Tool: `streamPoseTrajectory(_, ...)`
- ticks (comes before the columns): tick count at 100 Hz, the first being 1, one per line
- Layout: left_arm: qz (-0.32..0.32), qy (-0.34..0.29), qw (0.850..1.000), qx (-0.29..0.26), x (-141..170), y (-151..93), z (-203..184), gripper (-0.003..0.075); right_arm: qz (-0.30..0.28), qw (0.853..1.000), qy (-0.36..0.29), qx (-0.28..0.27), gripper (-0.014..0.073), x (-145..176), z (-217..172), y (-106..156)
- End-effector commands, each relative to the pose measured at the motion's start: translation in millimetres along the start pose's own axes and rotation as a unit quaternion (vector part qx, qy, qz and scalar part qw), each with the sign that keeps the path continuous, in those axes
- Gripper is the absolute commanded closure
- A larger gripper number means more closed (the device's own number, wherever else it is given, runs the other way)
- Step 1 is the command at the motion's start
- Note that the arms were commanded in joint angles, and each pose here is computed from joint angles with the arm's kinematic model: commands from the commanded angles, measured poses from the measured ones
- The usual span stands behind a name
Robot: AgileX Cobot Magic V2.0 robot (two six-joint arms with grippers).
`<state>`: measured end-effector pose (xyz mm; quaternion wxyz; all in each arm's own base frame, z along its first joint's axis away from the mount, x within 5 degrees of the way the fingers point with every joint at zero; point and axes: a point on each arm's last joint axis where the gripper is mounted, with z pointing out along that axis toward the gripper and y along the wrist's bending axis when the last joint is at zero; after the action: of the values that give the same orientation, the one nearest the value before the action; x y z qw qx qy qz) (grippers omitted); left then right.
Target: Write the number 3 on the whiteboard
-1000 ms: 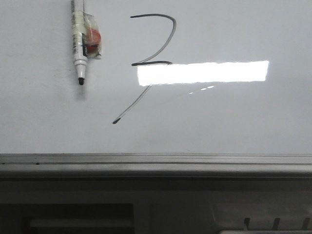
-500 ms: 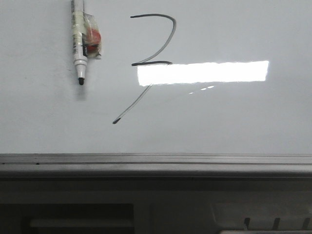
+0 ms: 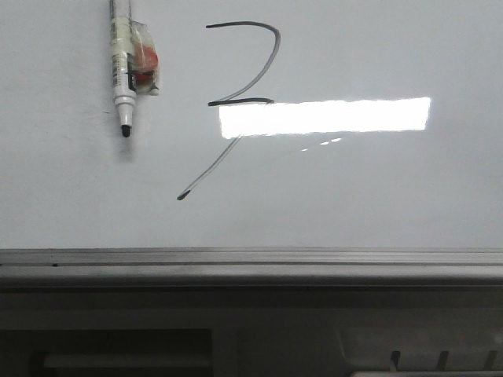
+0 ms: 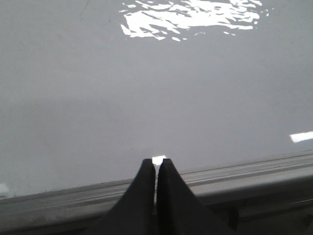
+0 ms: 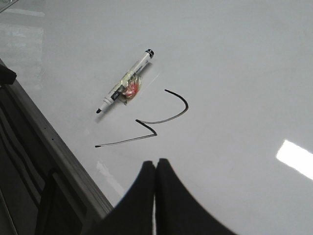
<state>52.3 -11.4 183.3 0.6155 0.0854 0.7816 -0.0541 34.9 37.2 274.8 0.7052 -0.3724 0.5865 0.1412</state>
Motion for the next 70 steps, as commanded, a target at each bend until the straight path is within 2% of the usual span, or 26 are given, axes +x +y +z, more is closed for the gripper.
streamPoseTrajectory(1,-0.006,-0.032,0.999,-0.003,-2.1,0.4,-0.7,0.0741,-0.004,0.999,-0.039,0.032,0.0656,-13.4,-1.1,-7.8)
streamPoseTrajectory(56,-0.006,-0.032,0.999,-0.003,-2.1,0.4,-0.7,0.0741,-0.004,0.999,-0.039,0.032,0.0656,-13.4,-1.1,-7.8)
streamPoseTrajectory(70,-0.006,-0.032,0.999,-0.003,-2.1,0.4,-0.7,0.0741,-0.003,0.999,-0.029,0.030,0.0656,-4.3,1.5,-4.9)
